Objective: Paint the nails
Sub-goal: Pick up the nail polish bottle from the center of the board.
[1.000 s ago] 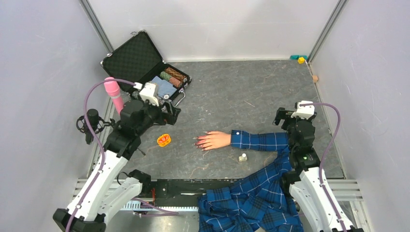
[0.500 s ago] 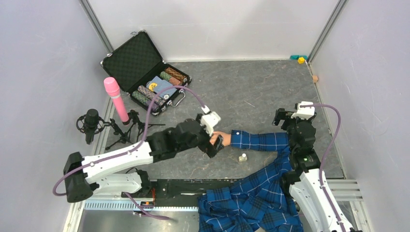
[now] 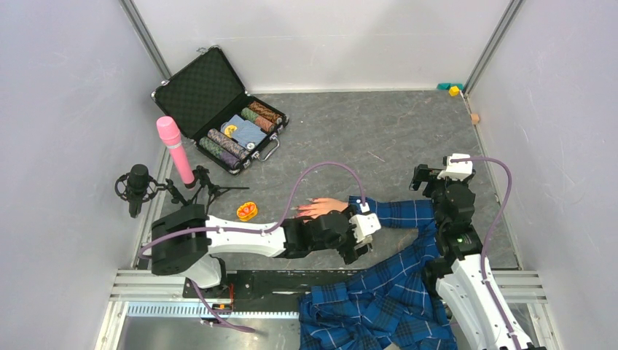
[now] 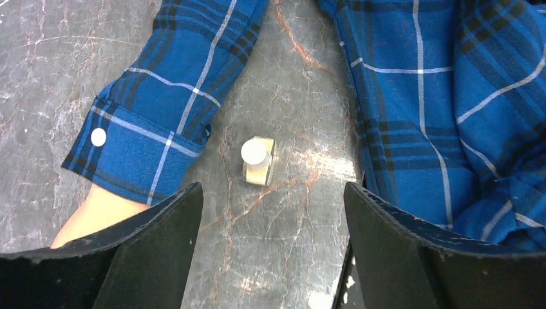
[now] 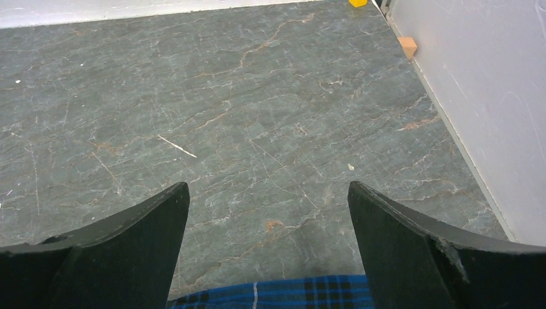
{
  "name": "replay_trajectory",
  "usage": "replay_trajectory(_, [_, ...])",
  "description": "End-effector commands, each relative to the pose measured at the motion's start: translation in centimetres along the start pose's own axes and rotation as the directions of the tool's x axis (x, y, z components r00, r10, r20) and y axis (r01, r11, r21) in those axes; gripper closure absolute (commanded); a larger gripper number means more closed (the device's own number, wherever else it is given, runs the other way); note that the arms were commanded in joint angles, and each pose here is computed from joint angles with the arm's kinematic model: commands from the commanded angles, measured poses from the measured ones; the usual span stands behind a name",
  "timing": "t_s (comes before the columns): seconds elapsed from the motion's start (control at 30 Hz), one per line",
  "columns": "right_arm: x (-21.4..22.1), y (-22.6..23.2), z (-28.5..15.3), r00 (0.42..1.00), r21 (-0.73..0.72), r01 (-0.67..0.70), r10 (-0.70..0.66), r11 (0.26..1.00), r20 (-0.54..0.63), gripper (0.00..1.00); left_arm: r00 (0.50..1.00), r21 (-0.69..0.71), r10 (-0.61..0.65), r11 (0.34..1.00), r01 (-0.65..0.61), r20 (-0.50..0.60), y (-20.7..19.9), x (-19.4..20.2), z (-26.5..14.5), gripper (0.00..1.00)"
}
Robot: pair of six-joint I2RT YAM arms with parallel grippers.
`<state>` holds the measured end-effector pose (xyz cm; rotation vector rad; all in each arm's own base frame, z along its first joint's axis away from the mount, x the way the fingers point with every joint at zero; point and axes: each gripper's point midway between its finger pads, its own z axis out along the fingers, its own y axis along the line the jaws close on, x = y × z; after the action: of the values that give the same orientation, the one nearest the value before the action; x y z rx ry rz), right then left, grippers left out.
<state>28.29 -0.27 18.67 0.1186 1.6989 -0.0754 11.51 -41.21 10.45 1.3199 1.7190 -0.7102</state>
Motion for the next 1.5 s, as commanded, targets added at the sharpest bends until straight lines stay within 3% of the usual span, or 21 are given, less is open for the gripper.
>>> replay_trajectory(0.0, [-0.8, 0.3, 0.1, 0.999, -0.013, -0.011, 0.011, 1.0, 0.032, 0.02, 0.993, 0.008, 0.055, 0.998, -0.057, 0.107, -0.1, -2.8, 1.9, 0.19])
replay_trajectory(0.2, [-0.8, 0.3, 0.0, 0.999, -0.015, -0.011, 0.012, 1.0, 0.033, 0.02, 0.996, 0.017, 0.059, 0.998, -0.06, 0.072, -0.4, -2.3, 3.4, 0.34])
replay_trajectory(0.57, [-0.8, 0.4, 0.0, 0.999, -0.02, -0.013, 0.013, 1.0, 0.031, 0.02, 0.998, -0.005, 0.059, 0.998, -0.059, 0.034, -0.1, -1.7, 4.6, 0.49])
replay_trajectory(1.0, [-0.7, 0.4, 0.0, 1.0, -0.022, -0.012, 0.012, 1.0, 0.027, 0.02, 0.999, -0.011, 0.046, 0.999, -0.046, 0.007, -0.1, -1.1, 5.7, 0.52])
replay_trajectory(1.23, [-0.8, 0.4, 0.0, 1.0, -0.023, -0.012, 0.012, 1.0, 0.028, 0.02, 0.998, -0.016, 0.047, 0.999, -0.047, -0.032, -0.1, -0.2, 6.4, 0.62])
replay_trajectory(1.4, [-0.8, 0.4, 0.0, 1.0, -0.024, -0.011, 0.012, 1.0, 0.026, 0.02, 0.999, -0.02, 0.037, 0.999, -0.038, -0.035, -0.2, -0.1, 6.5, 0.97])
replay_trajectory(1.47, [-0.7, 0.4, 0.0, 1.0, -0.024, -0.011, 0.011, 1.0, 0.025, 0.02, 0.999, -0.038, 0.024, 0.999, -0.025, -0.027, 0.0, -0.3, 6.3, 0.98])
